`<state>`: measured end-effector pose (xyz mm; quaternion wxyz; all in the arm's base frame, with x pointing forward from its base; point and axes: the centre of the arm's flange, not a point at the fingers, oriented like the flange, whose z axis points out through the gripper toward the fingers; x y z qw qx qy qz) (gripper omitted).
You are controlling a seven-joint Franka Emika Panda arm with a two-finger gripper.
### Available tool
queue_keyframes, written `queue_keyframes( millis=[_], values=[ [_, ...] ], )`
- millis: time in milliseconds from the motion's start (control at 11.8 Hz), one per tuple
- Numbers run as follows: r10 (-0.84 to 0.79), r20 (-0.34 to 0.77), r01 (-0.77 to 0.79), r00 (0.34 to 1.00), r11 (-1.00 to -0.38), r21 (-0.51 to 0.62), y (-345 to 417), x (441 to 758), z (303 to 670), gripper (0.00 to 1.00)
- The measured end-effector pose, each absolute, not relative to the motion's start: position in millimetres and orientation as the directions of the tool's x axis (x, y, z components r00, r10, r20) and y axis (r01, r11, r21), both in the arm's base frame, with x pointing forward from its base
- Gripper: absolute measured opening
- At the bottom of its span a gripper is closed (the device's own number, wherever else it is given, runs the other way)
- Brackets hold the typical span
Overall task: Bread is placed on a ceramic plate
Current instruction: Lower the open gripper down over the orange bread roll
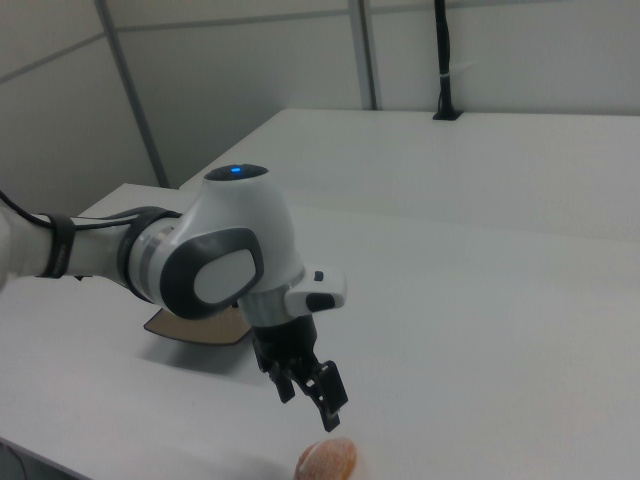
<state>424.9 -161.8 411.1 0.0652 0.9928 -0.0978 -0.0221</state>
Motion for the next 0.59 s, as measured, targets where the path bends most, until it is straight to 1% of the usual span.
queue_keyframes(
  millis=[254, 424, 594],
  values=[
    [-0.121, -0.062, -0.112, 0.991, -0.985, 0.128, -182, 425, 391, 1.00],
    [-0.100, -0.091, -0.088, 0.991, -0.988, 0.125, -188, 424, 380, 1.00],
    [-0.096, -0.127, -0.079, 0.987, -0.988, 0.132, -188, 427, 359, 1.00]
  ],
)
